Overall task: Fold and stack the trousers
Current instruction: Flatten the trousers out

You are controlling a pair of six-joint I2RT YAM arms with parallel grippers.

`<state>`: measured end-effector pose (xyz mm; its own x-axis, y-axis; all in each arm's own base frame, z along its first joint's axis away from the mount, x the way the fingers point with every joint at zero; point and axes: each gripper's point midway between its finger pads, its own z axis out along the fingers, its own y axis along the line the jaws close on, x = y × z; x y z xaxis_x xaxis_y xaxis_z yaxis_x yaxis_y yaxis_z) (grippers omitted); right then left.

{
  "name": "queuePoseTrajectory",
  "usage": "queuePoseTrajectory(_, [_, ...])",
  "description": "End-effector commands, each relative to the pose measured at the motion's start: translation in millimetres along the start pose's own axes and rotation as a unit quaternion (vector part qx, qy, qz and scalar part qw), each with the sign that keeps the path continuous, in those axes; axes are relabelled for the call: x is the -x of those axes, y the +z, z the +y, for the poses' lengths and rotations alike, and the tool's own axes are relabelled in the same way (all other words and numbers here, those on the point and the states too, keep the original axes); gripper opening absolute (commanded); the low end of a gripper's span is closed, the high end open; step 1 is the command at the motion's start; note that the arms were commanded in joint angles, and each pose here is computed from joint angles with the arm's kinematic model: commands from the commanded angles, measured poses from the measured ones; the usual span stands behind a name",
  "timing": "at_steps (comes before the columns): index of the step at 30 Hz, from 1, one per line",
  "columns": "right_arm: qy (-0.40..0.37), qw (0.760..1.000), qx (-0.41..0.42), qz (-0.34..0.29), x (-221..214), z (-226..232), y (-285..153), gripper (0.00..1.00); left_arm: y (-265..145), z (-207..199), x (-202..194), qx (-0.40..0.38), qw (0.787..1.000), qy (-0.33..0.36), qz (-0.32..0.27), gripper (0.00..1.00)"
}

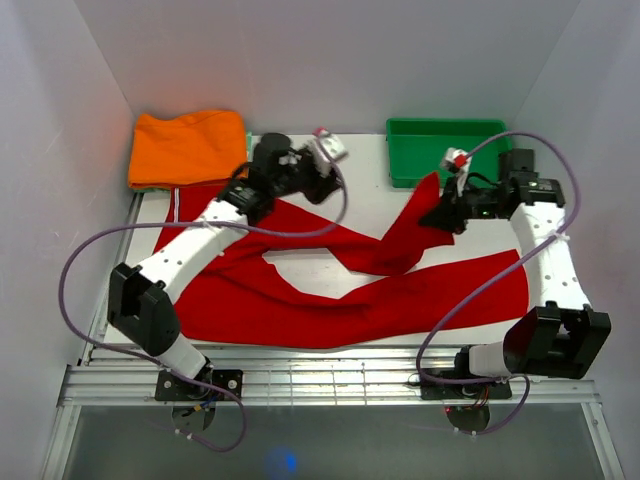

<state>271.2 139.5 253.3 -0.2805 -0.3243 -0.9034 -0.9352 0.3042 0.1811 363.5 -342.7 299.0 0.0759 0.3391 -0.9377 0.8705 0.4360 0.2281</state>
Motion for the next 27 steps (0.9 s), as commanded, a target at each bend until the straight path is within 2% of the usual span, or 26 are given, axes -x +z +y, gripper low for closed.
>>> queuePoseTrajectory(1, [0.006, 0.996, -0.083, 0.013, 4, -22, -59, 0.08, -98, 108, -42, 0.177, 0.981, -0.067, 0.051, 0.57])
queuePoseTrajectory(2, [-0.007, 0.996, -0.089, 0.025, -2, -31, -68, 0.08, -132, 141, -80, 0.220, 0.967, -0.098, 0.082, 0.57])
queuePoseTrajectory(4, [0.006, 0.990, -0.140, 0.035, -8, -48, -97, 0.08, -164, 158, -124, 0.239, 0.953, -0.142, 0.124, 0.57])
queuePoseTrajectory(6, [-0.007, 0.983, -0.170, 0.062, -20, -59, -113, 0.08, -206, 181, -180, 0.267, 0.929, -0.198, 0.164, 0.54])
queuePoseTrajectory(8, [0.012, 0.977, -0.193, 0.088, -33, -73, -126, 0.08, -231, 183, -217, 0.275, 0.912, -0.234, 0.196, 0.53])
queuePoseTrajectory(11, [0.048, 0.971, -0.216, 0.094, -42, -87, -142, 0.08, -243, 168, -269, 0.261, 0.894, -0.271, 0.242, 0.49])
queuePoseTrajectory(15, [0.052, 0.962, -0.253, 0.093, -39, -100, -168, 0.08, -263, 145, -338, 0.274, 0.853, -0.322, 0.307, 0.44])
queuePoseTrajectory(18, [-0.003, 0.955, -0.270, 0.126, -44, -99, -183, 0.08, -289, 135, -388, 0.291, 0.805, -0.385, 0.344, 0.36])
queuePoseTrajectory(19, [-0.045, 0.952, -0.267, 0.144, -48, -100, -187, 0.08, -299, 135, -398, 0.299, 0.790, -0.402, 0.354, 0.32])
queuePoseTrajectory(20, [-0.065, 0.949, -0.265, 0.160, -54, -98, -188, 0.08, -315, 131, -419, 0.307, 0.766, -0.434, 0.363, 0.30])
queuePoseTrajectory(23, [-0.119, 0.938, -0.260, 0.197, -70, -106, -198, 0.08, -349, 130, -443, 0.328, 0.726, -0.478, 0.370, 0.25])
queuePoseTrajectory(25, [-0.160, 0.937, -0.253, 0.182, -74, -118, -202, 0.08, -369, 133, -451, 0.342, 0.714, -0.487, 0.369, 0.24])
queuePoseTrajectory(27, [-0.266, 0.925, -0.232, 0.144, -63, -122, -192, 0.08, -370, 134, -449, 0.335, 0.721, -0.485, 0.363, 0.25])
